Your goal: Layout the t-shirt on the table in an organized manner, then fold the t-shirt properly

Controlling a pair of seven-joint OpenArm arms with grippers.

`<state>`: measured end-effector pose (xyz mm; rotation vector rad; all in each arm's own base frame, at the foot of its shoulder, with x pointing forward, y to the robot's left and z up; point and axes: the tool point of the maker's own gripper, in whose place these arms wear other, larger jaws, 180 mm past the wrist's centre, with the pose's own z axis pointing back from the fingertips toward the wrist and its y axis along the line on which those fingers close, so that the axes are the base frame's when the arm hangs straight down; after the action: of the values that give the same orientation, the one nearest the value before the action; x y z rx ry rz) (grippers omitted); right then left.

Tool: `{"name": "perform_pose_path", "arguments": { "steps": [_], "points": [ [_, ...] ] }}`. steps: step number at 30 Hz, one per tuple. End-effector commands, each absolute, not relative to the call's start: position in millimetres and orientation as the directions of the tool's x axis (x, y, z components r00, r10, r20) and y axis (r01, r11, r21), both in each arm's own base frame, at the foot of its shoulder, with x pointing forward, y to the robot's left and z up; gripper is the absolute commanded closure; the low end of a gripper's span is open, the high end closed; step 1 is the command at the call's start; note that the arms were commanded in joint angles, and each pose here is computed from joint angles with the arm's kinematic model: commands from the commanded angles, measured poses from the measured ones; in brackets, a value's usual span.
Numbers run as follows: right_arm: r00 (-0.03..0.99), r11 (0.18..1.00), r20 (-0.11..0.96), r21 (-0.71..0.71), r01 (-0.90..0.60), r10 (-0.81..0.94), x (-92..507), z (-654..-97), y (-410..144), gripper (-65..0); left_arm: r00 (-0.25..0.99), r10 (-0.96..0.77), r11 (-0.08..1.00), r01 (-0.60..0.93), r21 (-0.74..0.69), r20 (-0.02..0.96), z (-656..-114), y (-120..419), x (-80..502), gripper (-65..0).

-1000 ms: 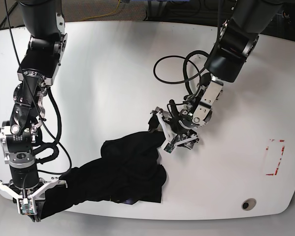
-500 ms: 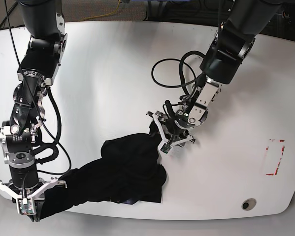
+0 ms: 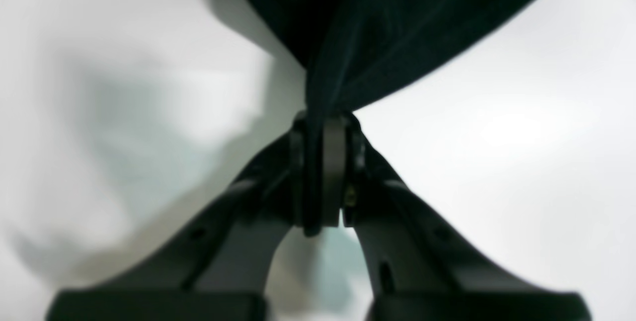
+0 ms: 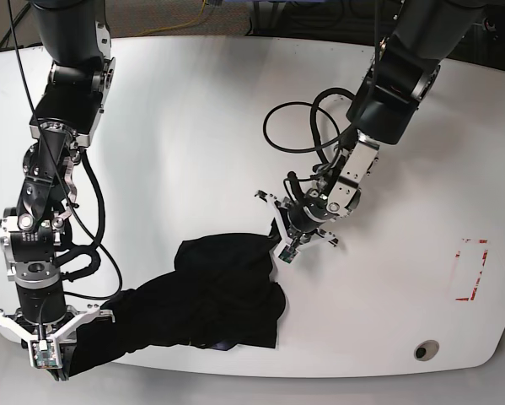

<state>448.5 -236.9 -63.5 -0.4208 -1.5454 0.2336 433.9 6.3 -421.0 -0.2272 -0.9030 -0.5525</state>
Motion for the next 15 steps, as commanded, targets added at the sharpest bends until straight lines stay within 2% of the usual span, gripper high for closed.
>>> {"name": "perform_pose_path", "arguments": {
  "steps": [1,8,15],
  "points": [
    [-0.051,0.899,0.906,-0.407,0.161,0.42,445.1,-33.1,-243.7,0.0,0.405,-0.356,0.842,0.53,0.102,0.842,-381.1,17.4,457.1,-2.6],
    [-0.064,0.899,0.913,-0.383,0.214,0.404,440.8,-20.1,-263.3,0.0,0.384,-0.36,0.874,0.457,0.163,0.851,-340.6,69.2,468.0,-2.6],
    [-0.081,0.889,0.903,-0.393,0.236,0.421,439.9,-6.1,-269.4,0.0,0.281,-0.355,0.899,0.363,0.243,0.892,-268.6,117.2,483.6,-2.6]
  ]
}}
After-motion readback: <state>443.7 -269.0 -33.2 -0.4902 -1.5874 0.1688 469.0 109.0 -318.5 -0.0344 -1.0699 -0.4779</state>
